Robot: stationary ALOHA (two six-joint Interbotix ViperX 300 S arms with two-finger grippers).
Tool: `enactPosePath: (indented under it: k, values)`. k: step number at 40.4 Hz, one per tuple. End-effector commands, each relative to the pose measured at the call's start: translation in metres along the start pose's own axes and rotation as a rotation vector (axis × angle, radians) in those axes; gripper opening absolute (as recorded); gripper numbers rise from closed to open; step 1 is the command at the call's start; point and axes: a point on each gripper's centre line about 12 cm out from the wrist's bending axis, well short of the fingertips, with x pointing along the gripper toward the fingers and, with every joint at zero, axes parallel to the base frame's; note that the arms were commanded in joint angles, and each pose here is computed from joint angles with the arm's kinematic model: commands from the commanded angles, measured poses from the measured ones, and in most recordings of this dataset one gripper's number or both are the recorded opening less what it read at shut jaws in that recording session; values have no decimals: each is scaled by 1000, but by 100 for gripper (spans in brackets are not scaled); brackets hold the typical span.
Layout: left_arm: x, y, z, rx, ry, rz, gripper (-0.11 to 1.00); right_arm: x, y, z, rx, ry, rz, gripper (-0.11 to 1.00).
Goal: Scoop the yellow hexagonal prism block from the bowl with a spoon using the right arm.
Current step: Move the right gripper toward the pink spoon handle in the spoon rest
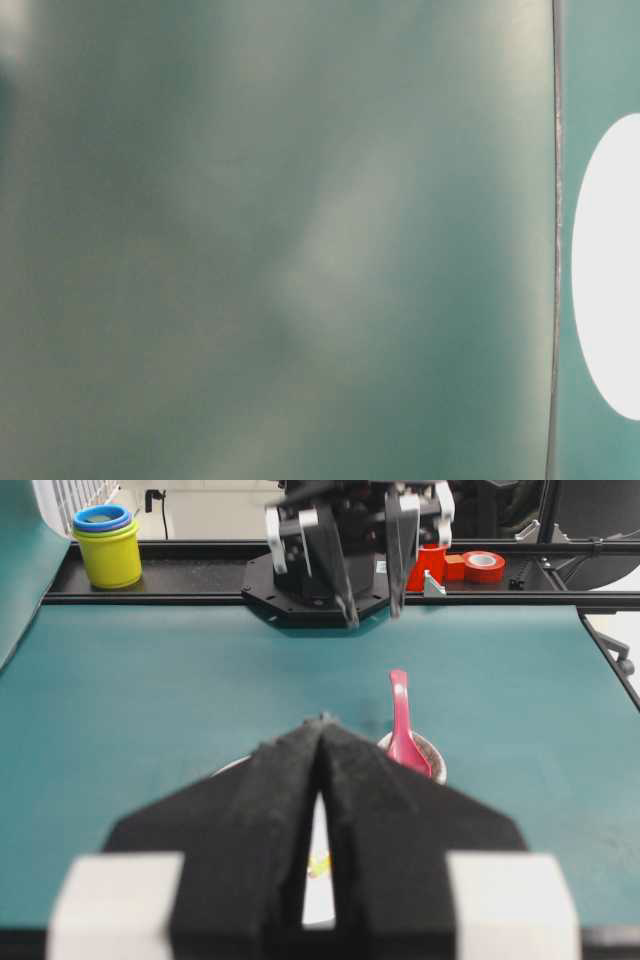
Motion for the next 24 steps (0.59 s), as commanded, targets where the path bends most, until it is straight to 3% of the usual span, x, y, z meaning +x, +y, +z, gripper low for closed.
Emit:
enactPosePath:
  k: [1,14,24]
  values:
    - [2,1,10,0,-26,3,-1,2,5,-7,17,-18,14,51]
    - [2,1,10,2,-26,3,-1,-7,17,-48,83,-45,19,51]
    - [2,1,10,2,-26,3,-1,1,18,-70,58,-16,-12,44]
